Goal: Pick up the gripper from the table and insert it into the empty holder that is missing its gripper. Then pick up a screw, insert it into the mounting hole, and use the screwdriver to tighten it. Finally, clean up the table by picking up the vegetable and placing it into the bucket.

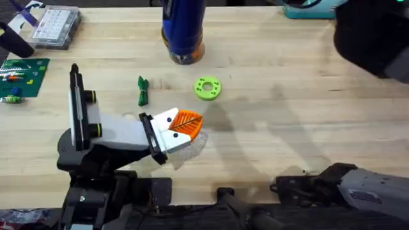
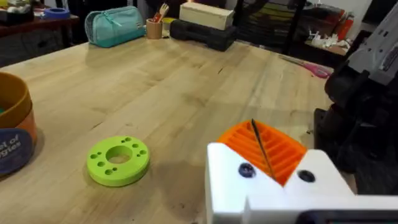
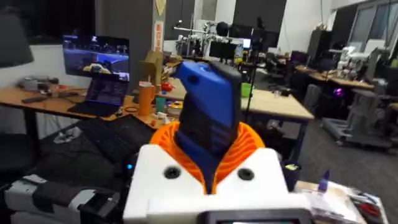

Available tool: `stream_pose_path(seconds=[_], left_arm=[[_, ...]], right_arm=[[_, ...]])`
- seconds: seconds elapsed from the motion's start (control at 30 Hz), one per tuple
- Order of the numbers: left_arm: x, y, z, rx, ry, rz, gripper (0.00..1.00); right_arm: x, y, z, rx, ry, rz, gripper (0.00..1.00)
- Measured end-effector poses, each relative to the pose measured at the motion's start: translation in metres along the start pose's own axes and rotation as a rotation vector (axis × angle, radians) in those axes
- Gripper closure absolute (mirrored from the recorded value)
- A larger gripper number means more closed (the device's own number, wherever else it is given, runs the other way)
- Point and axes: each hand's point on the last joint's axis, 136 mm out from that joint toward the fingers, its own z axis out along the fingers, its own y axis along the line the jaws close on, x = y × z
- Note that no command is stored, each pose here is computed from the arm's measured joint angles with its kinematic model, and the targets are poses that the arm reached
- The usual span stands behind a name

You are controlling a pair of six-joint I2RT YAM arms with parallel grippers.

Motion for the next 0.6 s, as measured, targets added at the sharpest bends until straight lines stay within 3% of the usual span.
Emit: stream_pose_path(seconds=[0.27,0.6], left_arm=[[0.0,0.0,0.0,0.0,0.0,0.0,0.991],[0.0,0.0,0.0,0.0,0.0,0.0,0.991]], right_arm=[[0.025,0.0,0.01,-0.057,0.036,0.07,0.974],[0.03,0.02,0.024,-0.147,0.03,0.058,0.974]])
